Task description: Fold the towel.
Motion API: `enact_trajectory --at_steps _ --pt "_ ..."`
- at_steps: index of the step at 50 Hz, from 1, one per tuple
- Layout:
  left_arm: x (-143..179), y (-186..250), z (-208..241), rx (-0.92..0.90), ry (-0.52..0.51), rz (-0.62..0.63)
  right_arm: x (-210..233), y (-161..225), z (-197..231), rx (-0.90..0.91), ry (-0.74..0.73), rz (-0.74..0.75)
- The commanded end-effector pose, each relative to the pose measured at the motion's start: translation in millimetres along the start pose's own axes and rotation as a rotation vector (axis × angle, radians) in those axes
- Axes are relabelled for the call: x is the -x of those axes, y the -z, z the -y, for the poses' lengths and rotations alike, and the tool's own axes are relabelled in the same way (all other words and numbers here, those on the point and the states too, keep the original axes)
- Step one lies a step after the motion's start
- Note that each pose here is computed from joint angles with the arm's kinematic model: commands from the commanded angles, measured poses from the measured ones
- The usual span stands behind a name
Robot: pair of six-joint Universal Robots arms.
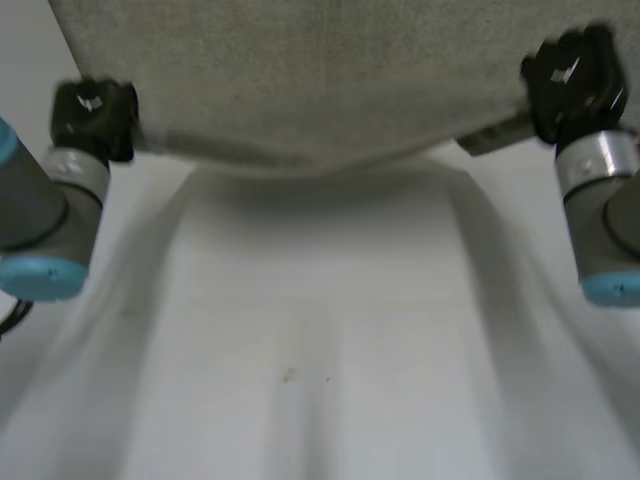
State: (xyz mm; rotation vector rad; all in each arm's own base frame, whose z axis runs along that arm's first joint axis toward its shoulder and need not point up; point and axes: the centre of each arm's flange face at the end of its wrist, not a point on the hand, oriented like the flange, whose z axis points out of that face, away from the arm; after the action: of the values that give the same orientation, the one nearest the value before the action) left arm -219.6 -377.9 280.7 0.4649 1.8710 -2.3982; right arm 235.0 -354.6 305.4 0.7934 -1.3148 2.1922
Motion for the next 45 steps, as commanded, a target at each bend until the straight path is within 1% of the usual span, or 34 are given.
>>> enact_trajectory --at_steps 1,3,6,8,9,11,14,16,17,19,20,22,25,27,31,36,38,39,41,42,45 --pt "-27.6 28.0 -84.1 0.160 -0.014 -0.090 67.5 50.8 -51.5 0.115 -0.011 0.274" --pt "-33.9 42.2 -102.5 0.213 -0.013 -0.119 85.2 69.2 -69.8 0.181 -0.012 0.353" --pt "-35.7 49.4 -108.6 0.241 -0.014 -0.129 87.9 75.5 -76.7 0.209 -0.007 0.369" --pt "-35.2 63.5 -114.7 0.295 -0.013 -0.144 88.6 88.5 -83.2 0.258 0.000 0.402" --pt "-35.2 63.6 -114.8 0.295 -0.013 -0.144 88.6 88.6 -83.2 0.258 0.000 0.403" --pt "-30.2 83.5 -110.6 0.362 -0.025 -0.157 85.2 102.4 -83.4 0.321 0.011 0.466" --pt "-25.6 95.1 -106.6 0.398 -0.044 -0.163 80.3 109.2 -80.8 0.359 0.017 0.504" --pt "-13.3 118.0 -100.3 0.479 -0.112 -0.176 57.7 118.2 -69.4 0.434 0.022 0.556" --pt "-13.2 118.1 -100.2 0.479 -0.113 -0.176 57.5 118.3 -69.4 0.434 0.023 0.556" --pt "-4.1 142.9 -92.2 0.553 -0.200 -0.210 28.1 128.1 -60.7 0.529 0.026 0.593" --pt "-4.1 143.0 -92.1 0.554 -0.200 -0.211 28.0 128.1 -60.7 0.530 0.026 0.593" --pt "1.4 167.6 -78.0 0.604 -0.280 -0.259 2.4 138.7 -52.7 0.606 0.042 0.631" --pt "3.0 178.5 -69.8 0.618 -0.308 -0.285 -6.5 144.5 -47.2 0.624 0.055 0.654" --pt "6.3 192.8 -59.6 0.639 -0.324 -0.324 -17.7 152.7 -38.1 0.636 0.094 0.686" --pt "10.0 195.1 -55.3 0.641 -0.306 -0.340 -20.0 150.8 -34.6 0.604 0.120 0.680" --pt "14.0 186.0 -56.5 0.621 -0.285 -0.345 -14.7 142.6 -37.9 0.562 0.124 0.642" --pt "11.5 174.7 -64.0 0.613 -0.275 -0.356 0.0 133.8 -53.0 0.559 0.122 0.638" --pt "11.5 174.6 -64.0 0.613 -0.275 -0.356 0.1 133.8 -53.1 0.559 0.122 0.638" --pt "5.9 158.3 -75.4 0.601 -0.275 -0.366 18.6 121.5 -73.1 0.567 0.130 0.630" --pt "5.9 158.2 -75.4 0.601 -0.275 -0.366 18.7 121.4 -73.2 0.567 0.130 0.630" --pt "-0.2 139.1 -84.1 0.586 -0.257 -0.373 31.7 108.1 -82.7 0.566 0.142 0.581"
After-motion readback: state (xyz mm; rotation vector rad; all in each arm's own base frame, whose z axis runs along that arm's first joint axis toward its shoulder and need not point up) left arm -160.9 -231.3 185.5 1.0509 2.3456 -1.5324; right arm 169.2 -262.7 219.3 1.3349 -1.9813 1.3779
